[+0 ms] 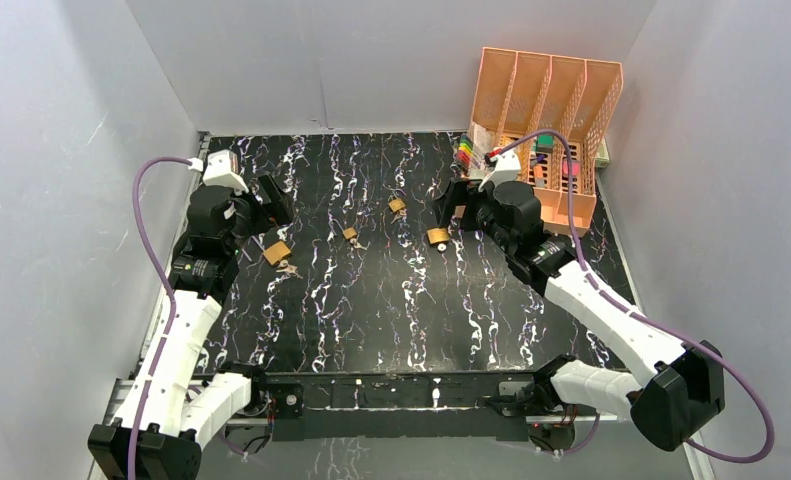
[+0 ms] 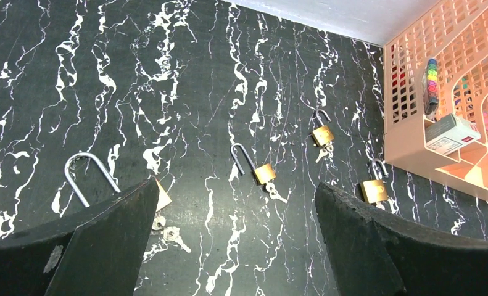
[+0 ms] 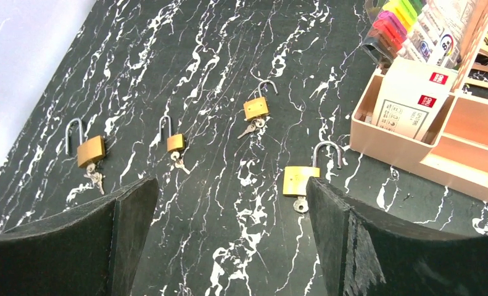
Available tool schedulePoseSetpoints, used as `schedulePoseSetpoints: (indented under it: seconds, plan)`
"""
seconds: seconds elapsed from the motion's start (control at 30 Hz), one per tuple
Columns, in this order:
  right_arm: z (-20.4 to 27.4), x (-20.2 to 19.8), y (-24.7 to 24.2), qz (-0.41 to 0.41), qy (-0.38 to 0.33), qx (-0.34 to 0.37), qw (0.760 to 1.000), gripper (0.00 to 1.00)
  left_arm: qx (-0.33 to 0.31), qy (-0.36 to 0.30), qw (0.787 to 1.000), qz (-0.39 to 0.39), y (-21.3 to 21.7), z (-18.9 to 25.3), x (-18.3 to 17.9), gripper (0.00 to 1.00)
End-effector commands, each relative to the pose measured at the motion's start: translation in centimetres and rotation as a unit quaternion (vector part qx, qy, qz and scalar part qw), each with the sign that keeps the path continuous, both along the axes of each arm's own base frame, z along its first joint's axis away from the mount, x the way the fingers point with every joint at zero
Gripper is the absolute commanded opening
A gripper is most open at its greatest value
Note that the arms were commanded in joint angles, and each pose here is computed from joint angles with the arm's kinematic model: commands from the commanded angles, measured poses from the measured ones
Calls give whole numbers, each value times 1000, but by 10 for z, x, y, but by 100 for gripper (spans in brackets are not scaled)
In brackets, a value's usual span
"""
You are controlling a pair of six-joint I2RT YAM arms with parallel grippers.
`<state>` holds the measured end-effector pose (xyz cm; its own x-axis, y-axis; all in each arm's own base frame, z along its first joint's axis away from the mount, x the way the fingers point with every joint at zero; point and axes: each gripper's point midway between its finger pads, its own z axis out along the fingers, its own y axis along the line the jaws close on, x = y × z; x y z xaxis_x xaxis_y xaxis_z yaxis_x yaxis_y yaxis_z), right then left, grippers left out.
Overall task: Lock with the key
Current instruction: Pick up the lock from the center of the board.
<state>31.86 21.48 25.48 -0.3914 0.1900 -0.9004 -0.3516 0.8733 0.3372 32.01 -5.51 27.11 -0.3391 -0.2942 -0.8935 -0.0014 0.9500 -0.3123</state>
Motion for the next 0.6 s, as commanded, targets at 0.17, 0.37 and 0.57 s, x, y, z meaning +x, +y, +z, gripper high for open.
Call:
schedulePoseSetpoints:
  seconds: [0.17, 0.37, 0.57]
  plan:
    - [9, -9, -6, 44, -104, -46, 993, 99, 8, 3, 1000, 27, 11, -1, -5, 98]
    - [-11, -5, -1, 61, -66, -84, 992, 99, 22, 31, 996, 79, 29, -13, -8, 98]
    - [-26, -18, 73, 118, -80, -148, 979, 99, 2, 107, 977, 187, 67, -43, -6, 98]
